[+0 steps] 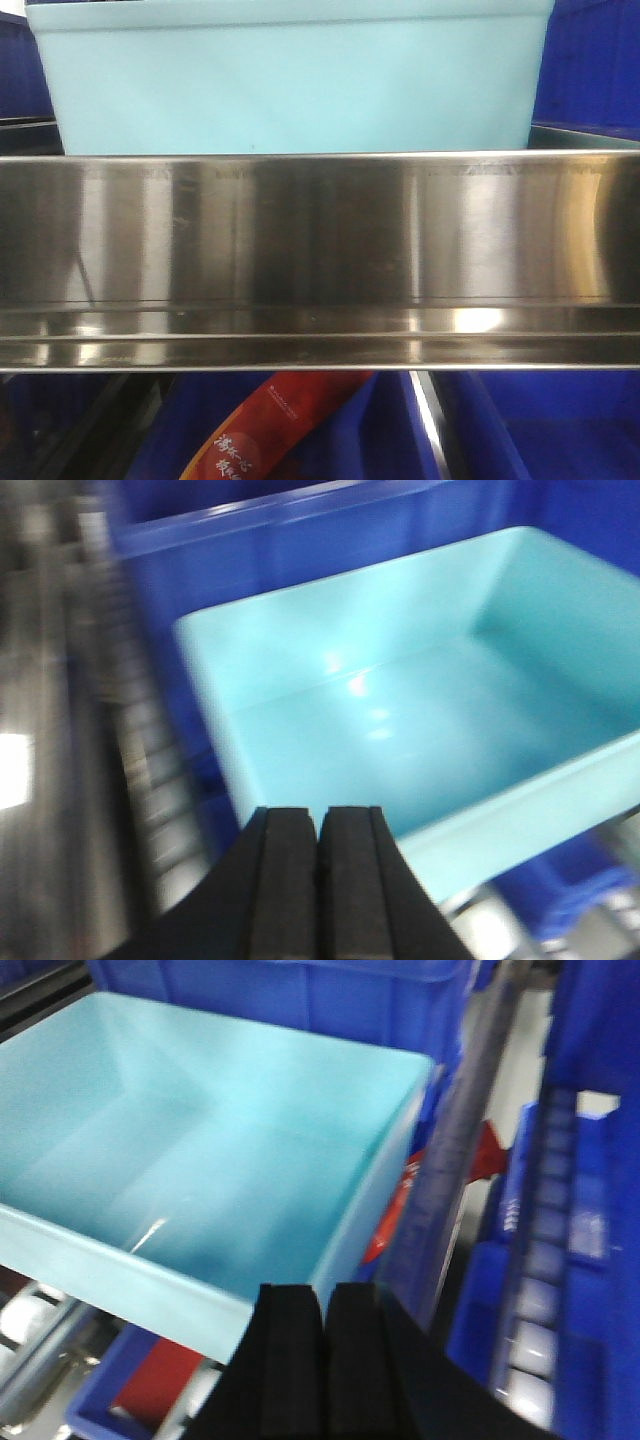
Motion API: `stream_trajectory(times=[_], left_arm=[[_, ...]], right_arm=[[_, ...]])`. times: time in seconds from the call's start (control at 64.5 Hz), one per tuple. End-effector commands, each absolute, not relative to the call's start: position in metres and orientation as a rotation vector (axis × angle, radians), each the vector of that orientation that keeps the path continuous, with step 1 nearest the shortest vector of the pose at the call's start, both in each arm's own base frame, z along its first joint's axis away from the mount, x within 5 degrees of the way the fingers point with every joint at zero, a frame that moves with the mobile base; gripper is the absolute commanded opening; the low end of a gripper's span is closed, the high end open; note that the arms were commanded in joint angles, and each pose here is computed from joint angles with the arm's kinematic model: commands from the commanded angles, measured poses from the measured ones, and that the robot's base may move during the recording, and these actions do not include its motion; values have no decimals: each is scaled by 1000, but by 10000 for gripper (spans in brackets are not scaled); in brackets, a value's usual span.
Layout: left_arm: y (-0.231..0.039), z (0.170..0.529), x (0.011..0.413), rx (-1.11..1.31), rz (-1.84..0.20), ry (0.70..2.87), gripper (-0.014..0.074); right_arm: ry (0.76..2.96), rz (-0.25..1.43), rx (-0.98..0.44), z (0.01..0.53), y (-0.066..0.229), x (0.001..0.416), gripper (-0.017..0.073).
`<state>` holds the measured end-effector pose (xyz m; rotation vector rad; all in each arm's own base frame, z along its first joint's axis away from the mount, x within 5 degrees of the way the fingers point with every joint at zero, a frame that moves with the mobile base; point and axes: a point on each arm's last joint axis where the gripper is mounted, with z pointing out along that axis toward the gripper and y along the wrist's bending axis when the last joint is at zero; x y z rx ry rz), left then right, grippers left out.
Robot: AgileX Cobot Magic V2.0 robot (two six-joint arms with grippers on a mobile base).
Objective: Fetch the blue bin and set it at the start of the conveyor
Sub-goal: 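Close both grippers on opposite side walls of the light-blue bin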
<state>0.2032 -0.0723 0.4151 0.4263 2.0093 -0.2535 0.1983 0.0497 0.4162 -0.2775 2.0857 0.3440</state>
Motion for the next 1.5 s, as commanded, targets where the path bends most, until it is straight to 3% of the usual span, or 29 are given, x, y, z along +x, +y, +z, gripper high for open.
stream_trajectory(times=[0.0, 0.155, 0.357, 0.558, 0.822, 0.899, 1.055, 1.101, 1.256, 1.489], left_arm=[[-85, 421, 223, 376, -301, 2030, -111], [-96, 422, 261, 221, -248, 2162, -111], [-102, 423, 303, 37, -141, 2276, -111], [-111, 417, 332, 0, -77, 2413, -111], [-118, 397, 354, -4, -38, 2493, -84], [-119, 395, 356, -4, -38, 2491, 0], [-114, 393, 364, -21, -17, 2461, 212], [-109, 390, 367, -39, -6, 2471, 268], [-97, 378, 377, -82, 24, 2515, 295], [-106, 359, 386, -50, -34, 2577, 295]], right_arm=[[2095, 373, -236, 421, 55, 217, -139], [2141, 405, -128, 427, 61, 249, -141], [2255, 214, 59, 429, 71, 285, -141], [2472, 109, 96, 411, 84, 327, -141], [2534, 85, 102, 401, 96, 363, -139], [2528, 89, 97, 401, 100, 369, -66], [2543, 86, 97, 394, 102, 376, 212], [2554, 81, 96, 390, 103, 379, 251], [2589, 67, 94, 375, 105, 388, 255], [2636, 46, 94, 356, 108, 399, 255]])
